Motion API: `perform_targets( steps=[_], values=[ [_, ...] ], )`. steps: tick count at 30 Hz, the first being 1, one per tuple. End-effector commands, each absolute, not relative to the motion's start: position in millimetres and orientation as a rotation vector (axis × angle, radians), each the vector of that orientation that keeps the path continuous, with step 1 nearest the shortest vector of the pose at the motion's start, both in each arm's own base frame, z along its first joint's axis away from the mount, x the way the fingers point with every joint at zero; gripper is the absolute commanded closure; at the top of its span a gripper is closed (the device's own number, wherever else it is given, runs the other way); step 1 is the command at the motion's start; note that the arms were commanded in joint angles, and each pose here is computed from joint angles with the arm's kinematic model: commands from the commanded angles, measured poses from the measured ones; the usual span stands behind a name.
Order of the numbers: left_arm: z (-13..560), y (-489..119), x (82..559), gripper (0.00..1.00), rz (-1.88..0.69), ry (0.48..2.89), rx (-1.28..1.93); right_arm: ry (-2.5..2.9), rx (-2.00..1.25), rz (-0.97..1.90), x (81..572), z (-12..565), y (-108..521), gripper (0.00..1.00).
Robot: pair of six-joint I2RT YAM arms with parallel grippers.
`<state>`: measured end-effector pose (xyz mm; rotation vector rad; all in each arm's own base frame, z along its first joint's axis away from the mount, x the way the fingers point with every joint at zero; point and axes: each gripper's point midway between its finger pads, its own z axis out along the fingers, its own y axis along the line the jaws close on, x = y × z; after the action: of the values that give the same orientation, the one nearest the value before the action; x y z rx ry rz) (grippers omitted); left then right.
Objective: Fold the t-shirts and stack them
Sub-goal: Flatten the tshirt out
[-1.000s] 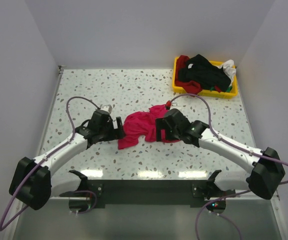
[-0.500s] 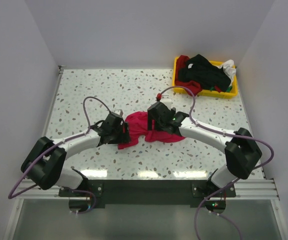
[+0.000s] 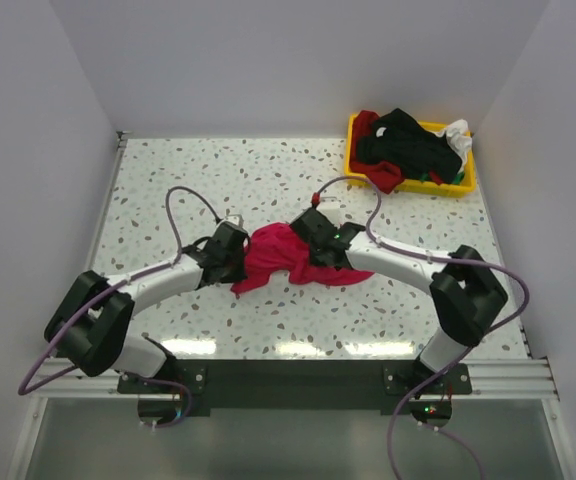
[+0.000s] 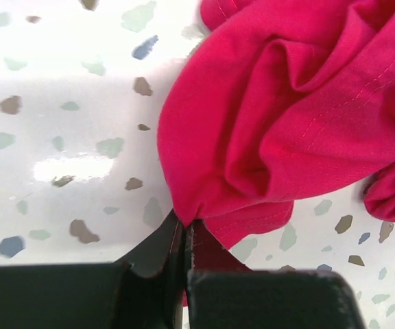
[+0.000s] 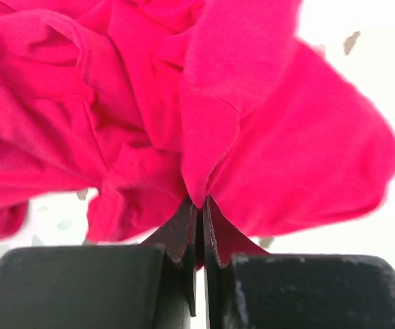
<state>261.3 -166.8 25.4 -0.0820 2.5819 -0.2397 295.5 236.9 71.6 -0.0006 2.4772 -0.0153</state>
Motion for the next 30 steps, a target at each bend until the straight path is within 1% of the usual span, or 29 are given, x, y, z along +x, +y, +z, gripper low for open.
perform_targets(
  steps=[1, 3, 4, 6, 7, 9, 10, 11, 12, 13, 15, 16, 18, 19, 24, 26, 30],
  values=[
    [65, -154, 278, 1.00, -0.176, 2.455, -0.173, 2.333, 0.072, 0.018, 297, 133, 217, 1.00],
    [82, -150, 282, 1.00, -0.162, 2.415, -0.204, 2.257, 0.089, 0.049, 293, 167, 205, 1.00],
    [106, -149, 290, 1.00, -0.175, 2.346, -0.222, 2.236, 0.078, 0.047, 289, 179, 198, 1.00],
    [133, -146, 296, 1.00, -0.182, 2.281, -0.236, 2.189, 0.072, 0.042, 284, 201, 183, 1.00],
    [166, -143, 303, 1.00, -0.207, 2.195, -0.262, 2.121, 0.107, 0.066, 280, 227, 170, 1.00],
    [201, -138, 306, 1.00, -0.223, 2.108, -0.278, 2.033, 0.132, 0.093, 270, 267, 150, 1.00],
    [240, -133, 308, 1.00, -0.257, 2.011, -0.306, 1.993, 0.148, 0.085, 269, 280, 142, 1.00],
    [262, -132, 308, 1.00, -0.283, 1.955, -0.313, 1.949, 0.164, 0.115, 265, 301, 135, 1.00],
    [281, -129, 307, 1.00, -0.296, 1.908, -0.305, 1.915, 0.171, 0.133, 262, 316, 130, 1.00],
    [318, -123, 303, 1.00, -0.336, 1.819, -0.325, 1.863, 0.177, 0.160, 254, 337, 119, 1.00],
    [352, -113, 298, 1.00, -0.341, 1.743, -0.342, 1.785, 0.189, 0.210, 245, 372, 108, 1.00],
    [381, -102, 291, 1.00, -0.350, 1.676, -0.373, 1.751, 0.199, 0.234, 240, 386, 101, 1.00],
    [406, -90, 283, 1.00, -0.346, 1.618, -0.397, 1.662, 0.224, 0.293, 226, 419, 84, 1.00],
    [428, -80, 273, 1.00, -0.362, 1.562, -0.418, 1.628, 0.230, 0.325, 220, 433, 79, 1.00],
    [480, -54, 243, 1.00, -0.420, 1.413, -0.474, 1.510, 0.162, 0.513, 187, 477, 73, 1.00],
    [494, -54, 236, 1.00, -0.453, 1.384, -0.451, 1.482, 0.139, 0.565, 178, 491, 72, 1.00],
    [514, -53, 220, 1.00, -0.519, 1.333, -0.410, 1.481, 0.092, 0.680, 162, 496, 81, 1.00]
  ],
)
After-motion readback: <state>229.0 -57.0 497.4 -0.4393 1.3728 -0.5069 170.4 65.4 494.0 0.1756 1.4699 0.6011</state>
